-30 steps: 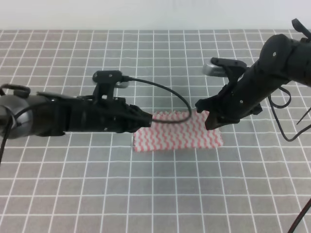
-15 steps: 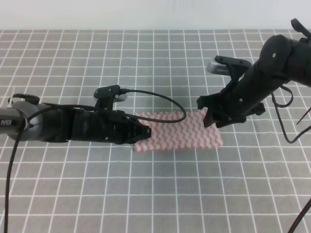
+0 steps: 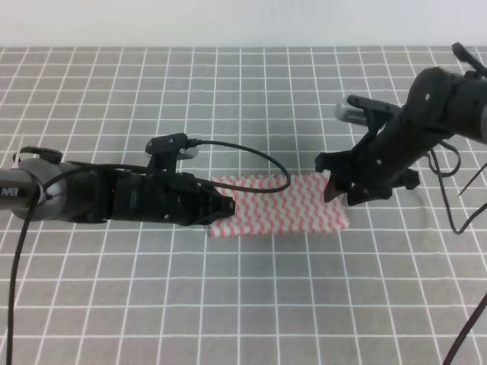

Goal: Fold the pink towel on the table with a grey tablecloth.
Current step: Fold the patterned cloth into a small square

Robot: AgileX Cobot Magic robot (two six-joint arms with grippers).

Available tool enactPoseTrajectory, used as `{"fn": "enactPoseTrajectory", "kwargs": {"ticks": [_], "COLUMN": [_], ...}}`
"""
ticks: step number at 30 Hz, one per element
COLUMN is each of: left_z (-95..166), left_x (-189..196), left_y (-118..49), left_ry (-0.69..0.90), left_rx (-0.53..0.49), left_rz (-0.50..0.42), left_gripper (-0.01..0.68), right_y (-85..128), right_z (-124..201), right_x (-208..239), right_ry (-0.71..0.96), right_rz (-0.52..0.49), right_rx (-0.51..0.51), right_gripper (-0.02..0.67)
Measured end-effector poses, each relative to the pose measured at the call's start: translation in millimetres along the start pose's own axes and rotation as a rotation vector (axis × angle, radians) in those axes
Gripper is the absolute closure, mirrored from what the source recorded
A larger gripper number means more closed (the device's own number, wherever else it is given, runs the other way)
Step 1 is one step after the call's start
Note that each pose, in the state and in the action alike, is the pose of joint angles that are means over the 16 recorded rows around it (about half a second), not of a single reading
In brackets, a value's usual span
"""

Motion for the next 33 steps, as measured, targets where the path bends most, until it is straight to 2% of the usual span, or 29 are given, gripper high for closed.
{"fn": "enactPoseTrajectory", "kwargs": {"ticks": [10,18,25,33], "left_z": [-0.5,-0.7,-1.0,-0.8], "left_x": [0.3,0.5,0.8,0.6], "left_y": [0.0,-0.1,-0.2,-0.1], "left_ry": [-0.001,-0.001,-0.002,-0.001], "left_rx": [0.009,0.012,0.011,0.011], "left_rz": [-0.001,-0.001,-0.001,-0.001], "left_gripper": [0.676,0.676,0.676,0.676], "right_y": [-6.2,-6.9,-7.0,-6.2], "right_z": [-3.2,-4.5,-4.8,-4.8], "right_x": [-15.4,-21.2,-22.8,-22.9], "right_ry": [0.002,0.002,0.005,0.012], "right_rz": [0.002,-0.007,-0.014,-0.02], "right_rx": [-0.031,-0.037,-0.03,-0.018], "right_gripper": [0.33,0.349,0.414,0.528]}}
Point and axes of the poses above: a point on each arm's last joint axis where the gripper is mounted, x pointing back along that axis away from the gripper, y along the wrist's bending axis when the last joint is at zero, z = x × y, the point moved 3 cm from there along -x, pointing out along that axis toward the gripper, and after that the axes turned 11 degrees about -x, right-handed, at the moved point
